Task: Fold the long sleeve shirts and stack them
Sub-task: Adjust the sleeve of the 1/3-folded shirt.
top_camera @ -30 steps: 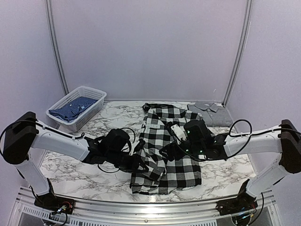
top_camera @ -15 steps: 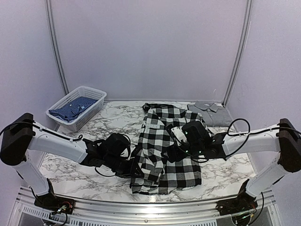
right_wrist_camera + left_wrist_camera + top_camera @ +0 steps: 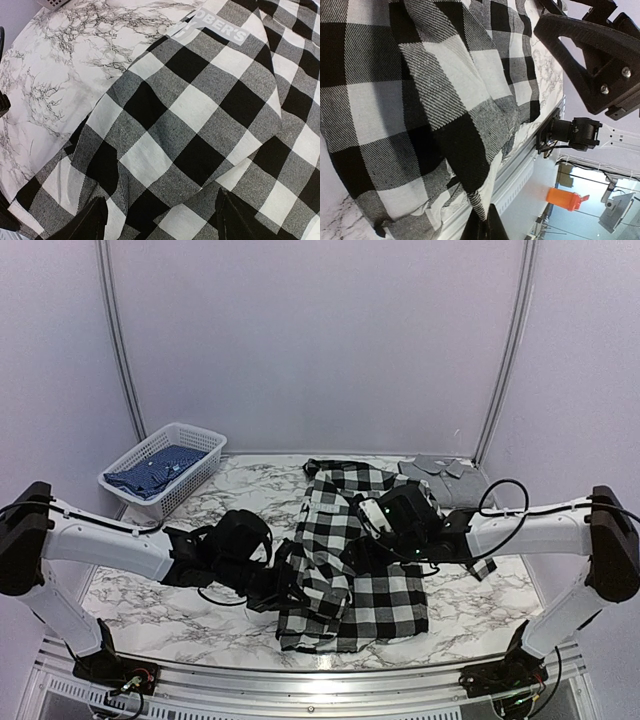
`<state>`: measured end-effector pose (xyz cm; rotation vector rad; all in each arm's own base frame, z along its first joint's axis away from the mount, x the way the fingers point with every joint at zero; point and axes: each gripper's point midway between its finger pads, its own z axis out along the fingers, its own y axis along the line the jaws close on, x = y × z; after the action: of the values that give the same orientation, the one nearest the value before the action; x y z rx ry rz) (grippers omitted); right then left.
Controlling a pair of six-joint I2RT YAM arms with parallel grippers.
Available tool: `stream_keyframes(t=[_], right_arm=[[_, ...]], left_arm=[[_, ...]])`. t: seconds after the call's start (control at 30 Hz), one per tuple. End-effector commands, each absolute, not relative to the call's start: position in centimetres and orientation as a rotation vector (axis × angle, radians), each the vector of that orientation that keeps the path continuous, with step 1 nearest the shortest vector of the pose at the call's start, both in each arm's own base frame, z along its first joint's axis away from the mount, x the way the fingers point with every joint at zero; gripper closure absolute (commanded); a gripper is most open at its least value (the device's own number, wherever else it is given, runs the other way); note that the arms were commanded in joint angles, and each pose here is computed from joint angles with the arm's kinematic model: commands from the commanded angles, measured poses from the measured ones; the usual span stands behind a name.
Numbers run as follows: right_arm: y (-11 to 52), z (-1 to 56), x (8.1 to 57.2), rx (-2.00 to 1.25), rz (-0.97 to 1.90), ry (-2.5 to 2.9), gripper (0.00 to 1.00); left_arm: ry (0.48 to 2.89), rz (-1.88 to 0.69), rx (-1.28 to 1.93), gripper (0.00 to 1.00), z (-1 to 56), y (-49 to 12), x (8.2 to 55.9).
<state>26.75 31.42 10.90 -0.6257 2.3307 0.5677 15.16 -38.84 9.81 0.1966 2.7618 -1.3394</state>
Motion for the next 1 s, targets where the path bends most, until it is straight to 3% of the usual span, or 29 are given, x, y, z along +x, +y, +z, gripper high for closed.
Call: stream_keyframes(t=[0.0, 0.07, 0.13, 0.2, 0.3, 0.6, 0.87, 0.97], right_arm=[[32.1, 11.9, 27.1, -0.626, 0.574, 2.334, 0.30], [32.1, 12.1, 27.2, -0.627, 0.570, 2.330, 0.30], [32.2, 11.8, 27.3, -0.627, 0.564, 2.337, 0.29], [32.3, 11.3, 27.5, -0.619, 0.558, 2.354, 0.30], [32.3, 11.1, 28.3, -0.569, 0.545, 2.353, 0.30], [32.3, 14.0, 37.7, -0.406, 0.532, 2.242, 0.44], [35.2, 14.6, 43.0, -0.409, 0.541, 2.198, 0.48], [36.0, 15.6, 45.6, -0.400, 0.531, 2.147, 0.48]], left_arm=[[2.778, -1.489, 0.016, 1.00, 11.0, -38.6, 14.9], [2.776, -1.505, -0.022, 0.99, 10.8, -38.2, 15.3], [2.782, -1.503, -0.034, 0.86, 10.6, -38.0, 15.4], [2.789, -1.490, -0.034, 0.66, 10.2, -37.7, 15.4], [2.782, -1.401, -0.012, 0.55, 9.7, -36.8, 16.0], [2.651, -0.947, 0.114, 0.52, 10.3, -32.8, 24.8], [2.547, -0.887, 0.129, 0.57, 10.3, -33.6, 36.9], [2.575, -0.889, 0.100, 0.59, 8.7, -33.9, 39.1]])
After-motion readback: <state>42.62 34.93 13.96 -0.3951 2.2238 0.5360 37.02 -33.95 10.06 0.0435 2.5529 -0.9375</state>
